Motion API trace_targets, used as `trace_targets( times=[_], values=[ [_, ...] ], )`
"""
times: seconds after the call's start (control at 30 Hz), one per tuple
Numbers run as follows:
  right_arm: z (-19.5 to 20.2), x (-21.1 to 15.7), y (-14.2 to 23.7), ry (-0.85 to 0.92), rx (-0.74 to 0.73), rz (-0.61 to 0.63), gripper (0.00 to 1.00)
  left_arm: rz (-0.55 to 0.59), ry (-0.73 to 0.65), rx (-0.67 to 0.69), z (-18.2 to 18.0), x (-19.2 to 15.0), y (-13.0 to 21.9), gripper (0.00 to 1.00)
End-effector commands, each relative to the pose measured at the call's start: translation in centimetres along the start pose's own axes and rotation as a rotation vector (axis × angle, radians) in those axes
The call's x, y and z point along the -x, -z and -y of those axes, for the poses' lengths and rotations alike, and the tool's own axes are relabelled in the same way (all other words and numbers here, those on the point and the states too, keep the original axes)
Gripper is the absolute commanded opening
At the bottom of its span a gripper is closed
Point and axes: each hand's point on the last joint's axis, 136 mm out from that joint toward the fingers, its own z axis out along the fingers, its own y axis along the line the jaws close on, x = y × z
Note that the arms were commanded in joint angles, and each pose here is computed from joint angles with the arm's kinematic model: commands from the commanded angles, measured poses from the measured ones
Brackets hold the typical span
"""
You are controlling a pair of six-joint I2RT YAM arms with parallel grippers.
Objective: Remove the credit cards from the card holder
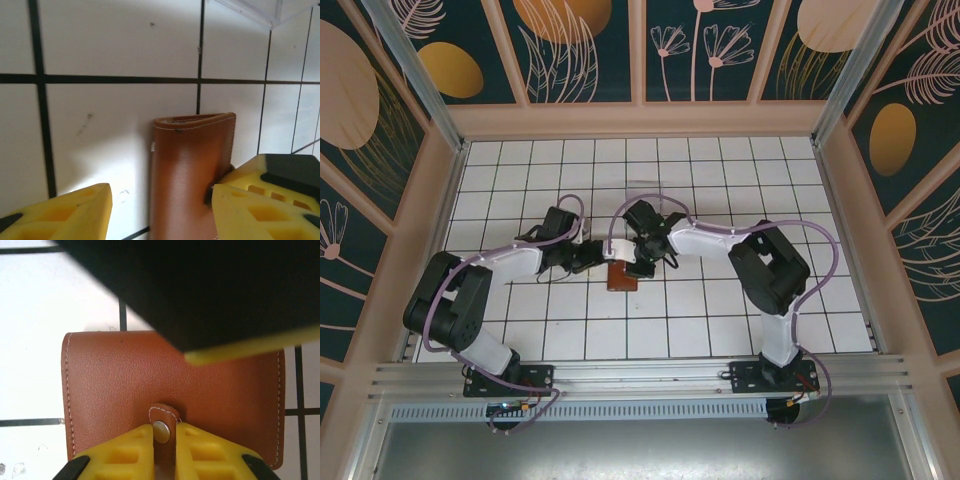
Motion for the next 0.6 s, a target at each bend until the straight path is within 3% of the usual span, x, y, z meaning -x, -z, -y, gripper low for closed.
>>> trace_targets(
  times=[0.0, 0.2, 0.37, 0.57],
  values=[
    [-1.1, 1.4, 0.5, -0.007, 0.011, 0.085, 0.12, -0.024, 0.009, -0.047, 0.9, -0.6, -0.7, 0.52],
    [-1.4, 1.8, 0.8, -0.013, -0.003, 0.148, 0.11, -0.031, 0.027, 0.014, -0.5, -1.2, -1.2, 0.48],
    [-0.8, 2.2, 1.6, -0.071, -0.043, 0.185, 0.30, 0.040, 0.022, 0.046, -0.6, -0.1, -0.3, 0.45],
    [-0.3, 3.3, 3.4, -0.252, -0.102, 0.238, 0.35, 0.157, 0.004, 0.071, 0.0, 2.1, 1.2, 0.44]
  ],
)
